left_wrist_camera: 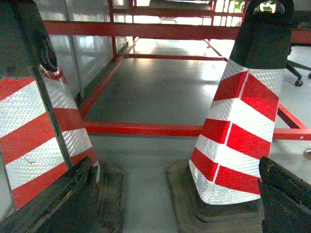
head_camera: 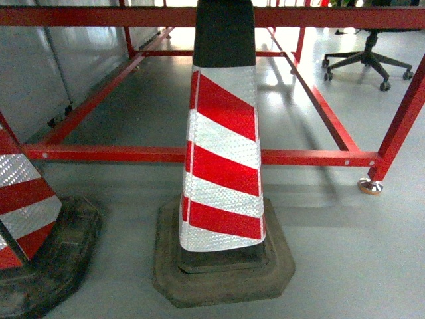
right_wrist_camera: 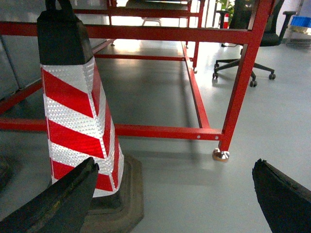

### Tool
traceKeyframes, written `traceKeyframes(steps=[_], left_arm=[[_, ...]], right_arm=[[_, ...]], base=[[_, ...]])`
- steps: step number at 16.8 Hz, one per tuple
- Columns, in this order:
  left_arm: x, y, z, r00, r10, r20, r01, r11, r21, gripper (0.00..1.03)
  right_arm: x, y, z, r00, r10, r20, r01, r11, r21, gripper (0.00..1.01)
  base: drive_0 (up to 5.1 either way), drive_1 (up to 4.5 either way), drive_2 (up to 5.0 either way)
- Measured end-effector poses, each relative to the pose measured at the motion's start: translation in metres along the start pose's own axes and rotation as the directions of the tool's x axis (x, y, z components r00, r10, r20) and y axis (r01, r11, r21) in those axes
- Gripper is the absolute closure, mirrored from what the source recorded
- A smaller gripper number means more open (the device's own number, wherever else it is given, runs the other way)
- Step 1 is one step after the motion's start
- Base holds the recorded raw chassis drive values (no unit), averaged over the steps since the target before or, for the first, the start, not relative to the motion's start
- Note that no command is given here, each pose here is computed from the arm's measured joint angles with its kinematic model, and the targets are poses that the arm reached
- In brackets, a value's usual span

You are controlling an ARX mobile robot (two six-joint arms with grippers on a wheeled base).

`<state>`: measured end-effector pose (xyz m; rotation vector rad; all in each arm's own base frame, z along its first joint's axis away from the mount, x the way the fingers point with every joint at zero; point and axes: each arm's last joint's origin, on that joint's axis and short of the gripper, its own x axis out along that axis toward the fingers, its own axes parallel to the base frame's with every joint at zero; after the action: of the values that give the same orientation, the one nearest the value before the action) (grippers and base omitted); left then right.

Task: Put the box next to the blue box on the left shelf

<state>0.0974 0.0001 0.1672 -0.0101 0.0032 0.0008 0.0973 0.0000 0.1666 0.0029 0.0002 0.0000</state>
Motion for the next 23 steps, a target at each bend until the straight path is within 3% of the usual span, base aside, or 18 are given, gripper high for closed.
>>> traceKeyframes(steps=[23], left_arm=[[0.0,0.0,0.0002,1.0,0.0,0.002,0.0,0.9999,0.011,0.05]], right_arm=[[0.0,0.0,0.0002,1.0,-0.001,0.002,0.001,1.0,0.0,0.03]], base=[[0.0,0.0,0.0]])
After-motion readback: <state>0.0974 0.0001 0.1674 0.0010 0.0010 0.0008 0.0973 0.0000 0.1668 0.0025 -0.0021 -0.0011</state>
